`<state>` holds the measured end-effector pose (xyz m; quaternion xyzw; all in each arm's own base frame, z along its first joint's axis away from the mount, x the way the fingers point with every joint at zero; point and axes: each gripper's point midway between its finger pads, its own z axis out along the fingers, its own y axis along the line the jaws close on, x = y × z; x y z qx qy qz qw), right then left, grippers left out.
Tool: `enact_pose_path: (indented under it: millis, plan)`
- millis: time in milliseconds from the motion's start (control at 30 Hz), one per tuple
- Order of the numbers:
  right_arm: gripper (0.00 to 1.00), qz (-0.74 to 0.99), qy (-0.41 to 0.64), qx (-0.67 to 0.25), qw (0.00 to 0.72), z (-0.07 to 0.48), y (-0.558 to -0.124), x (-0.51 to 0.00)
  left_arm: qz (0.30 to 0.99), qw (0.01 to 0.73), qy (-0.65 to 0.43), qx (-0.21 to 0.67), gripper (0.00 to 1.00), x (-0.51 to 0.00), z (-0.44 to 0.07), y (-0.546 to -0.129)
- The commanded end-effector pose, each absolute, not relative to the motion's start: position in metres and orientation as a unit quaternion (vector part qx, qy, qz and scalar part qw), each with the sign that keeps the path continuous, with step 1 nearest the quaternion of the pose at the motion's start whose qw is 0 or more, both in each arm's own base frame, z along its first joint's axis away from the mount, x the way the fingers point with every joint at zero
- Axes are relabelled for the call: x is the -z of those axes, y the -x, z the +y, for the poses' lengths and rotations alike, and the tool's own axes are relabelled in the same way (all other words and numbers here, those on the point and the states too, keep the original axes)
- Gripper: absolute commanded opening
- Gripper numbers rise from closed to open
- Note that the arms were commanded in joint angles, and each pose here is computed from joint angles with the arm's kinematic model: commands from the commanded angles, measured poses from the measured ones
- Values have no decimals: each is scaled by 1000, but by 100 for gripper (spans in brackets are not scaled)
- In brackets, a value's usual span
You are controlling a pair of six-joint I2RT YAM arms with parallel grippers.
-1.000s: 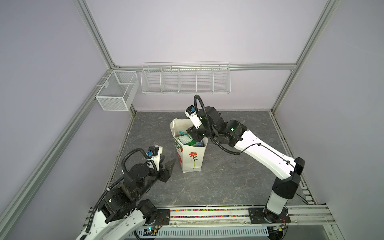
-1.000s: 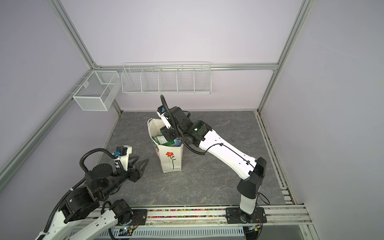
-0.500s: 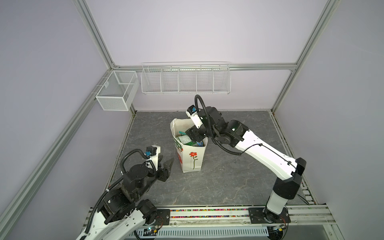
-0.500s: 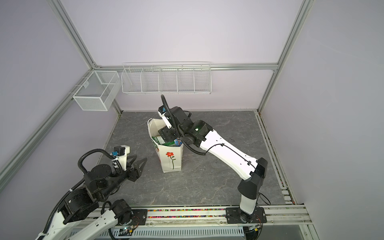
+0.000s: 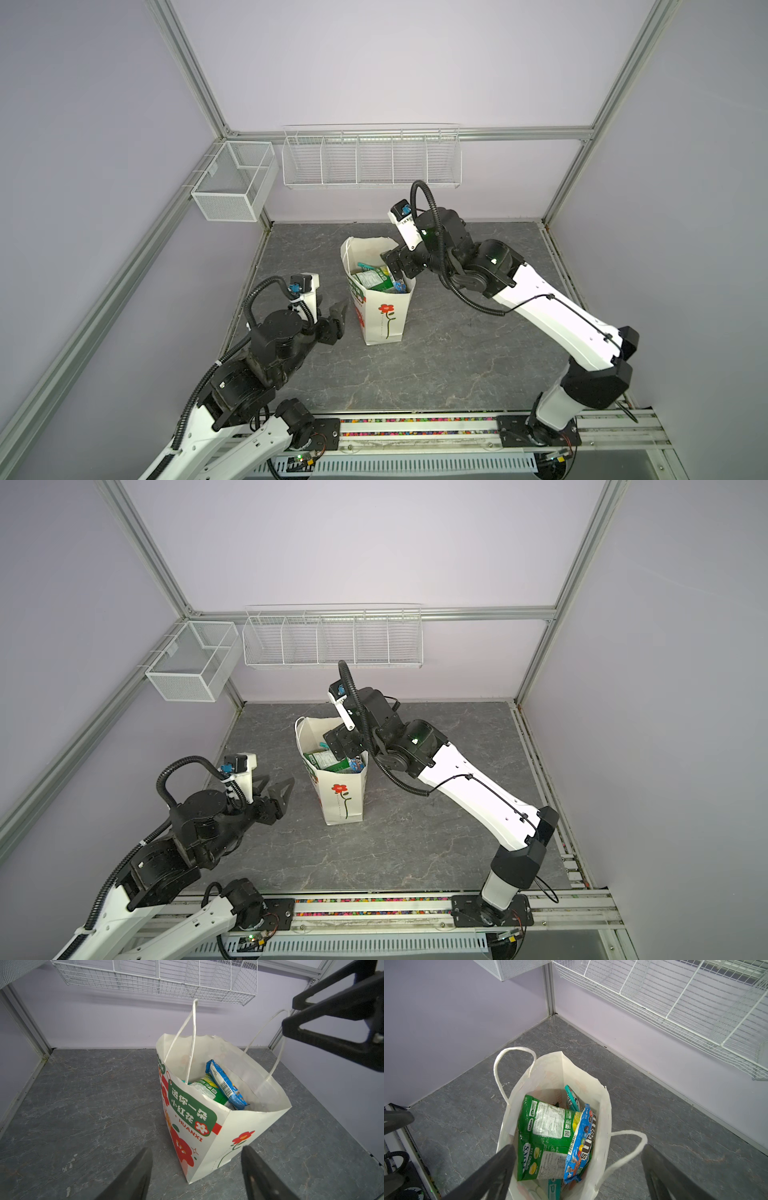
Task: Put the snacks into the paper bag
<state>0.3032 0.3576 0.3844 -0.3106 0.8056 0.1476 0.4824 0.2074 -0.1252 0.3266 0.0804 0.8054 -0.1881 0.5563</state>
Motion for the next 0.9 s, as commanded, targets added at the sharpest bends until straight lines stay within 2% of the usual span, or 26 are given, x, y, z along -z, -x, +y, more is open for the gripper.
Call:
enact_pose_path:
  millis: [0,300,433,733,800,867]
  plan:
    - [98,809,297,-126,490,338,-305,-388,797,573,-53,185,71,-345,-120,-213]
    - [98,826,245,-109,496,305,-317,-385,792,586,-39,164,77,-367,-125,-232]
    - [99,837,236,-142,473,303,-320,-373,795,590,-26,138,76,-374,-128,-248]
    - [81,831,274,-221,430,325,-308,-361,805,570,-6,164,73,-387,-143,-298]
    - [74,833,282,-223,421,328,-307,-357,807,566,-2,169,72,-387,-145,-308]
    - [59,835,281,-220,417,328,-308,-354,810,560,-1,171,68,-385,-148,-316]
